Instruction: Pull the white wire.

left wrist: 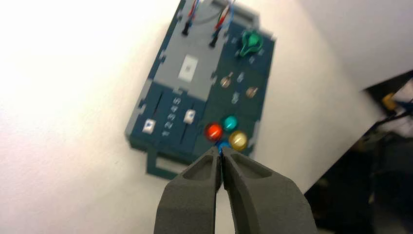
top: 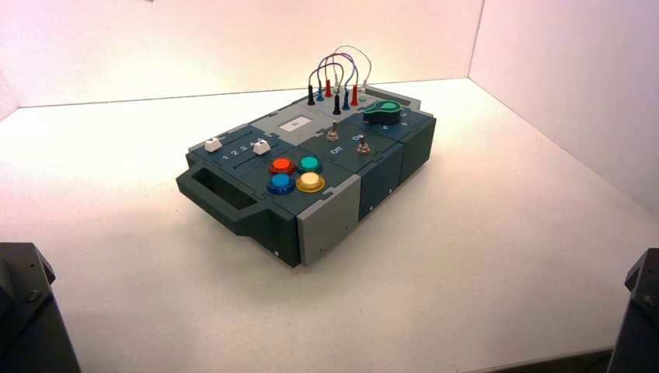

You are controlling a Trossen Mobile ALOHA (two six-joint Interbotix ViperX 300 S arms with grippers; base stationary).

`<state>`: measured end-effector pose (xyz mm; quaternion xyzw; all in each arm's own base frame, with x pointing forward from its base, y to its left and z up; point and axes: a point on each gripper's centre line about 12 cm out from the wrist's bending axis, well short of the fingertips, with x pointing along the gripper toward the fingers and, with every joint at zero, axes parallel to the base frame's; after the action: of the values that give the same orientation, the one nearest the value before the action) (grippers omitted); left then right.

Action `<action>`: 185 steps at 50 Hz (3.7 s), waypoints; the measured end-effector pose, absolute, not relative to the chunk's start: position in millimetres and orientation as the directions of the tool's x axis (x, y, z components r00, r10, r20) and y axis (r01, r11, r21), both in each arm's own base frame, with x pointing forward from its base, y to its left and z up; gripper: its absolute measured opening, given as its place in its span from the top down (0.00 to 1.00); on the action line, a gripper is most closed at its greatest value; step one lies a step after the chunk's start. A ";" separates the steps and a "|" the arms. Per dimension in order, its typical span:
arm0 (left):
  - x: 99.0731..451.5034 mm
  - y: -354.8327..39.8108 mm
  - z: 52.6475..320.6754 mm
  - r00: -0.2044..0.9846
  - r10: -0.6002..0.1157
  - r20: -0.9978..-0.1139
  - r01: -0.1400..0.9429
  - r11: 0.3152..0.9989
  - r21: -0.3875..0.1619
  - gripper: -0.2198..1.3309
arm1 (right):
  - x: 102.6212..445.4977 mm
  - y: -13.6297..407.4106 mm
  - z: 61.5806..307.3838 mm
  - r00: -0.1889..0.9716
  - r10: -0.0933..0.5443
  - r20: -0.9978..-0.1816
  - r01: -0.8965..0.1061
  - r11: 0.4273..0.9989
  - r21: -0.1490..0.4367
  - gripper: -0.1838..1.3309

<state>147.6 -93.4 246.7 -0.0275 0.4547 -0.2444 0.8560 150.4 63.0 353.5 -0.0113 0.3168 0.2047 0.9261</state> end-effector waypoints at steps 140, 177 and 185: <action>254.2 -77.1 72.6 -0.165 -0.132 -0.977 0.188 0.969 -0.163 0.96 | 178.9 71.1 378.2 0.732 0.375 -0.569 -0.390 0.915 0.100 0.42; 307.1 -56.2 69.7 -0.125 -0.122 -0.985 0.129 0.982 -0.138 0.96 | 229.3 106.3 323.7 0.558 0.376 -0.740 -0.433 0.892 0.127 0.76; 313.6 -56.9 68.3 -0.122 -0.122 -0.985 0.130 0.982 -0.138 0.96 | 247.9 112.7 304.1 0.528 0.359 -0.769 -0.419 0.898 0.132 0.96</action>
<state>313.6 -56.9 68.3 0.0029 0.7431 -0.0952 0.6624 247.9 112.7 304.1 -0.0347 0.4316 0.2228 0.8734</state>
